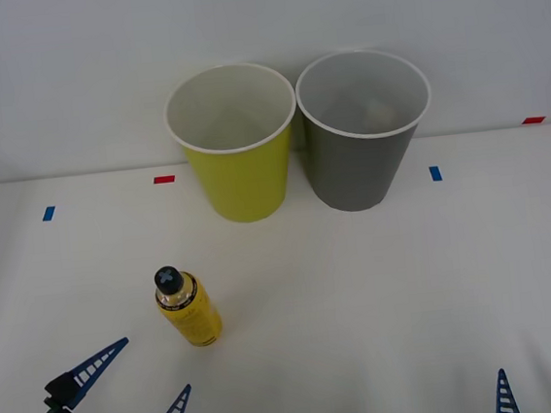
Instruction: Put cans in the gray bin and PET bottles in the light green bin.
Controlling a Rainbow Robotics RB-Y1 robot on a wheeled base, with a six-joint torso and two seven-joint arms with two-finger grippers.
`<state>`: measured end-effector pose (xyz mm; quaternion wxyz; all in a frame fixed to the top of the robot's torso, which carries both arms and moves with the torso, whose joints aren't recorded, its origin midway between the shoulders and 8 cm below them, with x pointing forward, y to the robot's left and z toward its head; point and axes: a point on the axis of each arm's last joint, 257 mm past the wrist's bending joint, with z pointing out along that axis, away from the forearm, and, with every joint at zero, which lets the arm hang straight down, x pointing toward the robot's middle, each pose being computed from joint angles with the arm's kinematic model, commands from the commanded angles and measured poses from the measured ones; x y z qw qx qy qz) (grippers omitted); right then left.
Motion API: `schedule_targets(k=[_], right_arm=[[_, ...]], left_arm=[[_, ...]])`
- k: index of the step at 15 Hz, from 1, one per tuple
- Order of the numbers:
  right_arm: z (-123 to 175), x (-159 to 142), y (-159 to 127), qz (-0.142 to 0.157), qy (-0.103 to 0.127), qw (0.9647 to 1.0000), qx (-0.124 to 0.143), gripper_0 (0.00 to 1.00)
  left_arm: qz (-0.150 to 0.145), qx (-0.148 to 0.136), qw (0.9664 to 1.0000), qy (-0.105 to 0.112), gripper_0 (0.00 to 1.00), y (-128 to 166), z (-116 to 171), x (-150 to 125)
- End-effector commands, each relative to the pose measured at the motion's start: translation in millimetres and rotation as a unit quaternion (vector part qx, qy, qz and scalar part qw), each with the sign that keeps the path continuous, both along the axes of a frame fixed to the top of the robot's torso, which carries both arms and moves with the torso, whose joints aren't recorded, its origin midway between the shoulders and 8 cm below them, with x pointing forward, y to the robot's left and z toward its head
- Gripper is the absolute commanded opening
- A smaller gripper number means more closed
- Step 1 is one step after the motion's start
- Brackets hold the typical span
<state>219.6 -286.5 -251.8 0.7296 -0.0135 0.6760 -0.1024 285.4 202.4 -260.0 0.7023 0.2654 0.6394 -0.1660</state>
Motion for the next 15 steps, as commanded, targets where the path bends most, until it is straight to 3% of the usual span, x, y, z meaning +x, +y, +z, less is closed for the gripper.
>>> schedule_targets(k=[1,9,15], right_arm=[[0,0,0,0.0,0.0,1.0,0.0,1.0],[0,0,0,0.0,0.0,1.0,0.0,1.0],[0,0,0,0.0,0.0,1.0,0.0,1.0]], left_arm=[[-0.024,-0.018,0.9995,0.003,1.0,-14,1,18],[-0.018,-0.039,0.9991,0.003,1.0,-19,14,51],[-0.04,-0.047,0.9981,0.002,1.0,-38,15,69]])
